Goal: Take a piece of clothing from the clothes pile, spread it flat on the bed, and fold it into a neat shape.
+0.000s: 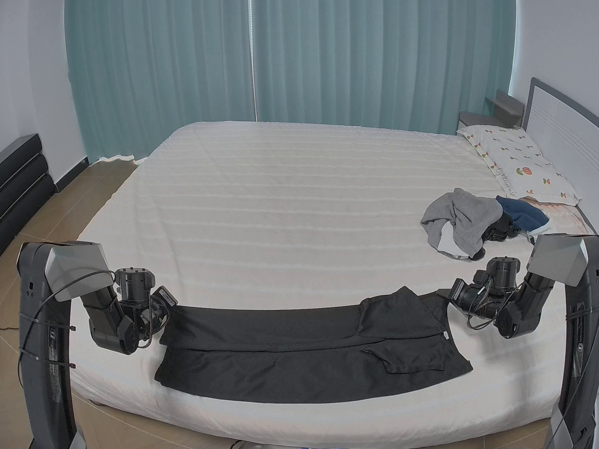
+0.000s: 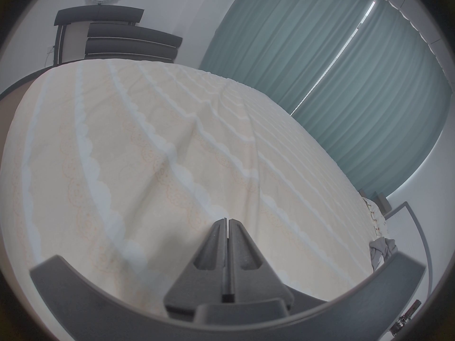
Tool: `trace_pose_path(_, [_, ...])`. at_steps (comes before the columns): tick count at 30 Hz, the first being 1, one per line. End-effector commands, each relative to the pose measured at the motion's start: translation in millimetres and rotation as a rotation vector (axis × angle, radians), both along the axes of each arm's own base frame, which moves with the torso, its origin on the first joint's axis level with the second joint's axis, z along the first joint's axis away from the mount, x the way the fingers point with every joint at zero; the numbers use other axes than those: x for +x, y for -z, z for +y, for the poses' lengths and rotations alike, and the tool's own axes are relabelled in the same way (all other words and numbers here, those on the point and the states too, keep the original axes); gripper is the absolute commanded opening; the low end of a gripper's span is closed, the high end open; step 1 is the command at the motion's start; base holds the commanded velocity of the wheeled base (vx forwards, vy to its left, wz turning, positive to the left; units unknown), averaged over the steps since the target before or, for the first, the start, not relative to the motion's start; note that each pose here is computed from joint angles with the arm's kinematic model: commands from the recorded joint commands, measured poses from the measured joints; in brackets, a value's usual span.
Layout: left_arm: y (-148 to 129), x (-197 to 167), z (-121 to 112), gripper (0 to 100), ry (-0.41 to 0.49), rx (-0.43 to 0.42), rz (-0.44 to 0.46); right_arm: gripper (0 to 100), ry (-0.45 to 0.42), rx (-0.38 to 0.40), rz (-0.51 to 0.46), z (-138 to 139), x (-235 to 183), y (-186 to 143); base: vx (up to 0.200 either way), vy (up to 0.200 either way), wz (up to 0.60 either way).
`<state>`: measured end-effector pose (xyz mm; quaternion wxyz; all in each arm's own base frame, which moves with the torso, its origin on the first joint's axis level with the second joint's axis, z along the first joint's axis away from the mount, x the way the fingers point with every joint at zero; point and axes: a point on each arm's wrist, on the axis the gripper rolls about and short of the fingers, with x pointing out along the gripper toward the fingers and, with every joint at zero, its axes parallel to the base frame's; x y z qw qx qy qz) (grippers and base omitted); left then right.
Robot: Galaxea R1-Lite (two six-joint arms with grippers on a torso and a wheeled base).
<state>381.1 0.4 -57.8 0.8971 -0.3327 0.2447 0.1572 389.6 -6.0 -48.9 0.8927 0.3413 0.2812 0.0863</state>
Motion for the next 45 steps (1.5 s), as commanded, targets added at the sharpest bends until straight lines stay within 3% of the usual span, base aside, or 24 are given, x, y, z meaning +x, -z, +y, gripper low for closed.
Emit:
trace_pose_path(1, [-0.8,1.1,-0.6,0,0.001,-0.001,-0.008,0,0.001,0.001,-0.003,-0.6,1.4,0.9,0.000,0.000,0.00])
trace_pose_path(7, [-3.7,4.0,-1.3,0,0.005,-0.004,-0.062,0,0.019,-0.009,0.000,-1.0,1.9,2.9,0.000,0.000,0.00])
trace_pose_path(28, [8.2,10.9,-3.2,0,0.039,0.038,-0.051,0,0.023,-0.013,0.005,-0.6,3.7,6.4,0.000,0.000,0.00])
trace_pose_path(29, [8.2,10.9,-3.2,100,0.039,0.038,-0.051,0,0.023,-0.013,0.005,-0.6,3.7,6.4,0.000,0.000,0.00])
trace_pose_path(31, [7.8,10.9,-3.2,100,0.038,0.039,-0.051,0,0.020,-0.017,0.008,0.0,2.6,7.1,0.000,0.000,0.00])
trace_pose_path(32, [7.6,10.9,-3.2,100,0.038,0.039,-0.053,100,0.020,-0.017,0.006,0.0,2.4,6.6,0.000,0.000,0.00])
trace_pose_path(39, [7.6,10.7,-3.2,100,0.038,0.039,-0.054,100,0.022,-0.012,-0.006,0.1,0.7,-0.7,0.000,0.000,0.00])
trace_pose_path(45, [7.2,5.1,2.2,100,0.015,0.022,-0.041,100,0.005,-0.011,-0.064,5.3,-13.1,-37.2,0.000,0.000,0.00])
